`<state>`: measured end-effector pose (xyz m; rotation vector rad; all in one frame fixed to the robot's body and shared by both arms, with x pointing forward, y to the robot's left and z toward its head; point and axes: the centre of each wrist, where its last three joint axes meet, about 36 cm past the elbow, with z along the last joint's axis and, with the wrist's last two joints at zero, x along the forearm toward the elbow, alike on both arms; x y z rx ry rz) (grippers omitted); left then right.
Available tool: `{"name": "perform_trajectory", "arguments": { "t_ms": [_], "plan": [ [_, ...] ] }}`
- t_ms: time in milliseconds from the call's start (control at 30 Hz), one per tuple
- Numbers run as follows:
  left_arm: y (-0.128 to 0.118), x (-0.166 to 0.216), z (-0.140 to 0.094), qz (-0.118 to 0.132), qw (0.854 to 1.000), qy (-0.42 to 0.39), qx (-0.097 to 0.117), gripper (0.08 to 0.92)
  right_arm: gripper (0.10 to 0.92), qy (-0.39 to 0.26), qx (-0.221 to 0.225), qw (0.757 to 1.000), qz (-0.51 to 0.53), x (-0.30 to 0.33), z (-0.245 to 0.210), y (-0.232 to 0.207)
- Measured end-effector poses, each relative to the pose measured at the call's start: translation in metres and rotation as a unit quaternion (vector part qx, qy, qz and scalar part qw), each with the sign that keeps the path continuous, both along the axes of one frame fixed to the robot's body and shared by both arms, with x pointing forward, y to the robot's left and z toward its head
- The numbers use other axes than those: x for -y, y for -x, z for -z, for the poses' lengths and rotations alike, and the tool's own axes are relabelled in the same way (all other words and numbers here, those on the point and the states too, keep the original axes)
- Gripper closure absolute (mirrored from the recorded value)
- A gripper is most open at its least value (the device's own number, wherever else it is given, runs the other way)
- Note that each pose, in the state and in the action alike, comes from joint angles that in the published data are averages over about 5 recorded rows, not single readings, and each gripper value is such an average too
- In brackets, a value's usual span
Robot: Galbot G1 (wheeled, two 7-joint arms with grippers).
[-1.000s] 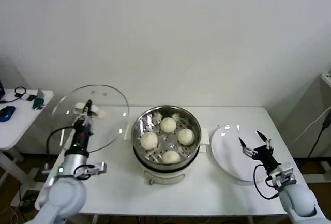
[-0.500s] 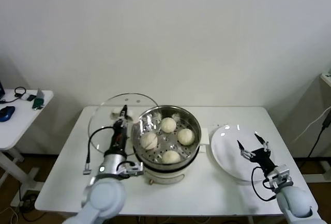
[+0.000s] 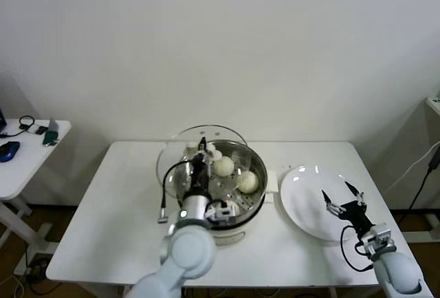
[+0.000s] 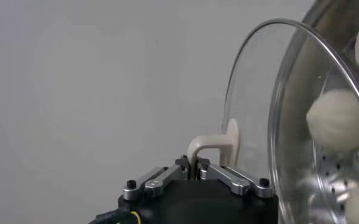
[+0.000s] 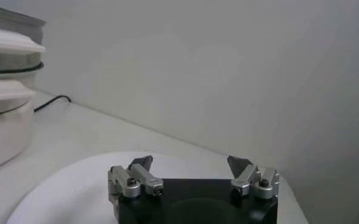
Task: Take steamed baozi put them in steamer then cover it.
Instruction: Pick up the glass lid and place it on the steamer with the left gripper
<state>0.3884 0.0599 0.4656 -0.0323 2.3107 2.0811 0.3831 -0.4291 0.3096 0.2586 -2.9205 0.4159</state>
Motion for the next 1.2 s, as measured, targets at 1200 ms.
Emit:
{"name": "perform_trajectory", "arguments": {
  "t_ms": [1200],
  "plan": [
    [0.003,0.041,0.044,-0.009,0.999,-0.041,-0.021,0.845,0.200,0.010,0.008,1.000,0.004,0.013,-0.004,-0.005]
  ]
}}
